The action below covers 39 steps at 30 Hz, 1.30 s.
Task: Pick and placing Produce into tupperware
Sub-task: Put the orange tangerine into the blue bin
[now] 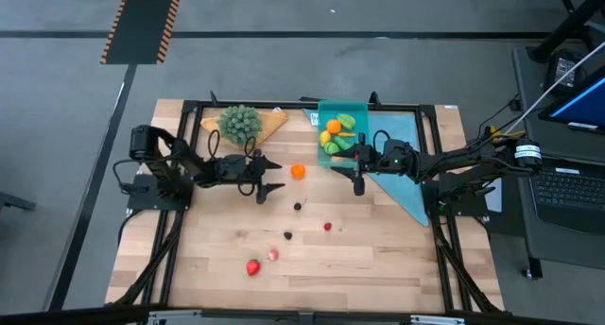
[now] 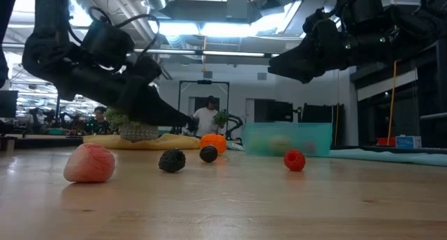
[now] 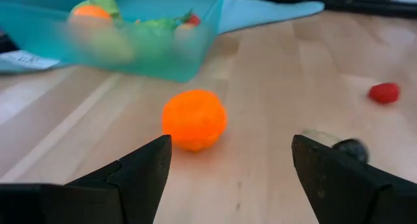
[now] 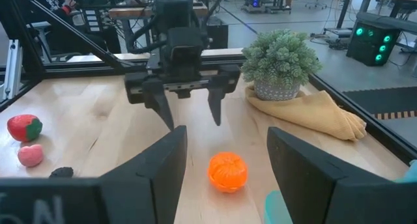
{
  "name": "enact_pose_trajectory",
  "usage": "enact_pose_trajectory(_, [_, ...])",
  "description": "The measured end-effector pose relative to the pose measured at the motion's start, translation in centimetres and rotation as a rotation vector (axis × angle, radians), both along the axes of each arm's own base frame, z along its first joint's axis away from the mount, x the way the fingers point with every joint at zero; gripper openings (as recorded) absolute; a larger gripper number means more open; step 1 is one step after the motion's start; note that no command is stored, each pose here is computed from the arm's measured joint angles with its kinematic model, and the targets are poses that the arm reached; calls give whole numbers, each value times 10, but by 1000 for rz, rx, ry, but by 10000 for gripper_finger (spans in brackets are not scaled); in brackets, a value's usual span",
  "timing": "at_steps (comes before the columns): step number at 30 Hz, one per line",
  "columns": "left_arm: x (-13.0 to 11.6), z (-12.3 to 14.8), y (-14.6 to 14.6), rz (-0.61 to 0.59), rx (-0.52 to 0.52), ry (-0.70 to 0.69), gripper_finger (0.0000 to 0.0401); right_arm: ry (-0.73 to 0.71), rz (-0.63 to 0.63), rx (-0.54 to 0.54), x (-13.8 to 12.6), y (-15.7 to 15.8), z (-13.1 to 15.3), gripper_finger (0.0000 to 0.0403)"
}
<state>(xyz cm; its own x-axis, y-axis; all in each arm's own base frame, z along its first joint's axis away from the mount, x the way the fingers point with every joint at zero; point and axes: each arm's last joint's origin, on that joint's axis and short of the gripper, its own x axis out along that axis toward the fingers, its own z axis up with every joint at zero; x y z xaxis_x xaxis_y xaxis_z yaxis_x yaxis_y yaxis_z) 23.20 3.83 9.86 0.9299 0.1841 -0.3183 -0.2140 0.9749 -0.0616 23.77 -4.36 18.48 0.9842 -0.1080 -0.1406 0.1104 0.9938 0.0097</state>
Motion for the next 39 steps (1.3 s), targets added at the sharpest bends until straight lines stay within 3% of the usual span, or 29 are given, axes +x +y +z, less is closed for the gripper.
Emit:
enact_pose_trajectory(13, [5,-18,8,26,2,-17,308,7,1,1,0,0,-1,213])
enact_pose_trajectory(39, [23,-19,12,57,5,24,308,5,2,-1,0,0,-1,213])
